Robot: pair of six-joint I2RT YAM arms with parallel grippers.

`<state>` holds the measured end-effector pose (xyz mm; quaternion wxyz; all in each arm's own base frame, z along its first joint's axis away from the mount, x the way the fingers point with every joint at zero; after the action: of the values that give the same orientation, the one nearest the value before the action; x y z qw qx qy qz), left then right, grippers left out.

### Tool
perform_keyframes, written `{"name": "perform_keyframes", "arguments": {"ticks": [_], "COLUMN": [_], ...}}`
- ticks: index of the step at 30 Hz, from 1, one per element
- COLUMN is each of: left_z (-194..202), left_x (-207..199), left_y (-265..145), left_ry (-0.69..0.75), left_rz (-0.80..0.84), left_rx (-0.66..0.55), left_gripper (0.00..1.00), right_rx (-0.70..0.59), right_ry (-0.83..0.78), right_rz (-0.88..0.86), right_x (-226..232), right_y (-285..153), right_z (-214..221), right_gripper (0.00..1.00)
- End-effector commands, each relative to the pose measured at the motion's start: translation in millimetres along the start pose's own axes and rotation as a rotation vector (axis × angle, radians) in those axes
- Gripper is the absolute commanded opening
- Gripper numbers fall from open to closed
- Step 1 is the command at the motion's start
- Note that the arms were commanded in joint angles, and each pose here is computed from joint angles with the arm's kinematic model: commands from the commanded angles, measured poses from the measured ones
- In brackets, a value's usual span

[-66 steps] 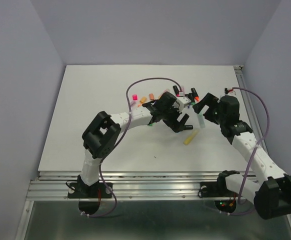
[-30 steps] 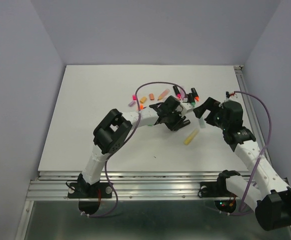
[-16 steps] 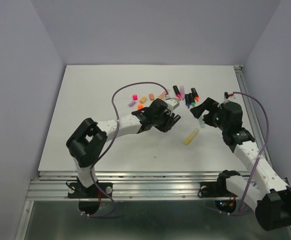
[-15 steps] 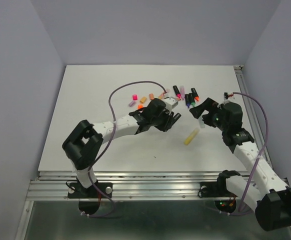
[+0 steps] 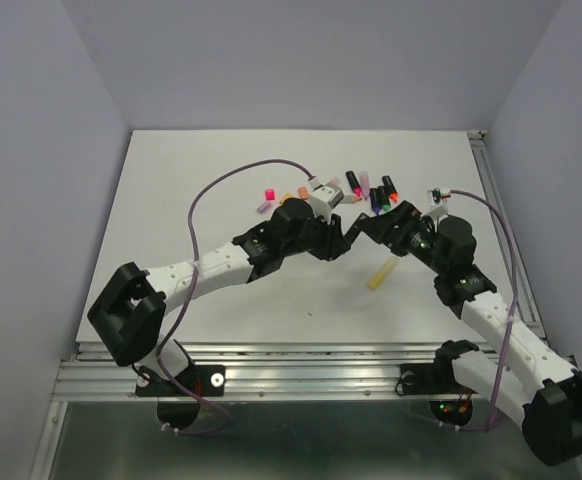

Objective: Open the pen caps

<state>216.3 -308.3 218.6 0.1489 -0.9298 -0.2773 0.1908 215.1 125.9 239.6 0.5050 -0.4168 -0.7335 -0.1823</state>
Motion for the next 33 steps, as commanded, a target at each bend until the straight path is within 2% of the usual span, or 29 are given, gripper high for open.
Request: {"name": "perform_keyframes", "arguments": {"ticks": [1,6,8,11,12,14,17,18,19,20,21,24,25,27,28,29,31,33], "left_z": [-17.3,-18.0,-18.0,-15.9,-15.7,-16.0,-15.0,-15.3,-14.3,-13.8,-12.6,-14.8,-17.3,-19.1,-21.6,-22.9,-24.5,-24.0], "left_x": [-15.3,-21.2,-23.6,-25.8,-25.7,-25.4,-25.0,-24.6,-24.2,-23.8,-23.2,-22.6,-23.2,-24.6,-25.7,-26.7,-28.4,-29.5], "left_y": [-12.5,-15.8,-17.3,-17.6,-17.9,-18.2,-17.9,-18.2,-17.4,-17.3,-16.6,-16.1,-16.1,-17.1,-19.0,-20.3,-28.1,-38.6], "left_ry": [0.004,0.003,0.005,0.015,0.018,0.019,0.019,0.022,0.020,0.019,0.018,0.004,0.003,0.003,0.006,0.014,0.030,0.051], "left_rz": [0.078,0.100,0.111,0.123,0.123,0.119,0.112,0.108,0.105,0.102,0.097,0.079,0.078,0.088,0.093,0.102,0.114,0.131], "left_rx": [-0.082,-0.087,-0.088,-0.084,-0.084,-0.085,-0.085,-0.086,-0.082,-0.082,-0.077,-0.075,-0.078,-0.075,-0.080,-0.080,-0.096,-0.124], "left_gripper": [0.00,0.00,0.00,0.00,0.00,0.00,0.00,0.00,0.00,0.00,0.00,0.00,0.00,0.02,0.05,0.24,0.49,0.99], "right_rx": [-0.059,-0.037,-0.039,-0.054,-0.049,-0.043,-0.033,-0.033,-0.039,-0.041,-0.042,-0.036,-0.033,-0.027,-0.027,-0.022,-0.003,0.040], "right_ry": [-0.045,-0.061,-0.066,-0.066,-0.069,-0.072,-0.070,-0.071,-0.072,-0.075,-0.076,-0.079,-0.077,-0.082,-0.083,-0.088,-0.092,-0.108], "right_rz": [-0.055,-0.058,-0.074,-0.079,-0.085,-0.075,-0.069,-0.075,-0.077,-0.082,-0.082,-0.068,-0.068,-0.073,-0.078,-0.079,-0.101,-0.159], "right_x": [22.6,26.8,32.6,34.4,36.3,34.9,34.1,35.1,35.3,36.1,36.4,37.3,37.6,38.1,39.6,39.5,43.2,50.8], "right_y": [7.8,25.0,29.6,36.8,38.7,43.1,46.7,46.8,47.4,47.3,47.4,47.8,47.7,47.2,46.2,45.7,42.8,37.9], "right_z": [-7.6,3.9,5.9,7.2,8.3,9.1,11.7,12.2,12.4,13.2,13.2,13.2,13.4,13.8,13.4,13.8,14.8,17.3], "right_gripper": [1.00,1.00,0.97,0.81,0.74,0.68,0.51,0.50,0.40,0.36,0.27,0.11,0.01,0.01,0.01,0.01,0.01,0.01]}}
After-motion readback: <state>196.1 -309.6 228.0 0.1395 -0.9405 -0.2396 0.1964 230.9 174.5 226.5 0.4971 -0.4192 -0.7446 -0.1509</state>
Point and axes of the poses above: each gripper's point midway between its finger pads, its own y axis out along the fingers, its own x axis along the line the jaws close on, z = x × y, the point moved 9 cm from there along -y, back along the fingers, and after that the axes turned 9 degrees about y, right-handed, at the moved point
